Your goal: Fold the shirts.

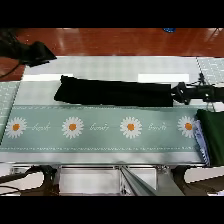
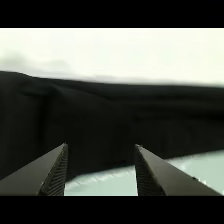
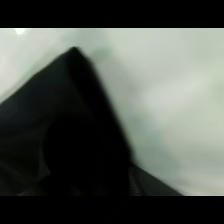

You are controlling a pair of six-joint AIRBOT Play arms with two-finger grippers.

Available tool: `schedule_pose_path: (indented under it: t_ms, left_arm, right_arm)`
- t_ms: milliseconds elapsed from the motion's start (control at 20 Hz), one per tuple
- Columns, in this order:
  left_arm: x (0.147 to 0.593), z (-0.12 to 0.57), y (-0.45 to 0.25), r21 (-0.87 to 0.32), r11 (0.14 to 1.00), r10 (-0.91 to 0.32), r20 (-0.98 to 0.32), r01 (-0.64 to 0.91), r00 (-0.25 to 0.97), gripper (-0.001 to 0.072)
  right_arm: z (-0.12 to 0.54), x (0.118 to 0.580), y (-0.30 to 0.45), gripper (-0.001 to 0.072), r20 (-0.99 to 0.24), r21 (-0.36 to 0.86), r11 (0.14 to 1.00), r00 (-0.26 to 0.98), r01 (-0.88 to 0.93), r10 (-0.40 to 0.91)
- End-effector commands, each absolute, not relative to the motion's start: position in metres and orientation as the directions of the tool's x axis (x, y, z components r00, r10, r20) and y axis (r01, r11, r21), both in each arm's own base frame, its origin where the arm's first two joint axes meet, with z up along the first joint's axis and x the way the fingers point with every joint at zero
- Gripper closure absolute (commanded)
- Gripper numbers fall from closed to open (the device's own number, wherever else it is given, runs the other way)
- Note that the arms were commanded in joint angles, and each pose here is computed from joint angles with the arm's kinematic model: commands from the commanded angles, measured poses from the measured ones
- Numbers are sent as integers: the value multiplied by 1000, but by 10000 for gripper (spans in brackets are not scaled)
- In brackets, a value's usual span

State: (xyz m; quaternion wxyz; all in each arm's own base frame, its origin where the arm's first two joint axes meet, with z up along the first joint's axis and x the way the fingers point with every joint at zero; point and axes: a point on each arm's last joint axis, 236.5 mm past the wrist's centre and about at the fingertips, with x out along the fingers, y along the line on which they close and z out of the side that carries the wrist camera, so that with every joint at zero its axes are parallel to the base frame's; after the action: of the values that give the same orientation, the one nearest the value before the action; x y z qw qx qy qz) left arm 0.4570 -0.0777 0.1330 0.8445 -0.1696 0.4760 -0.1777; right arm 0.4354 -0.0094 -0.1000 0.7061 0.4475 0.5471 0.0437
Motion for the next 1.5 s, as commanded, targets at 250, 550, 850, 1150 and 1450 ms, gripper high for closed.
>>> schedule_pose_path:
  t_ms: [250,550,850,1150,1450]
  left_arm:
    - [429,118,-184,-458,830,-556,-724,319,407,278]
    - [417,71,-266,-488,777,-610,-738,397,288,688]
    - [372,-10,-383,-529,727,-632,-765,437,125,689]
    - [277,-39,-495,-634,591,-684,-721,499,-106,689]
    - [212,-51,-531,-670,523,-658,-710,526,-249,688]
  right_arm:
    - [-56,438,40,690,-701,709,669,331,224,632]
    - [31,363,26,690,-792,548,830,387,108,472]
    - [122,272,59,690,-691,547,837,583,33,428]
    - [167,224,79,689,-609,562,827,672,-10,421]
    - [171,223,86,689,-592,585,810,668,-28,451]
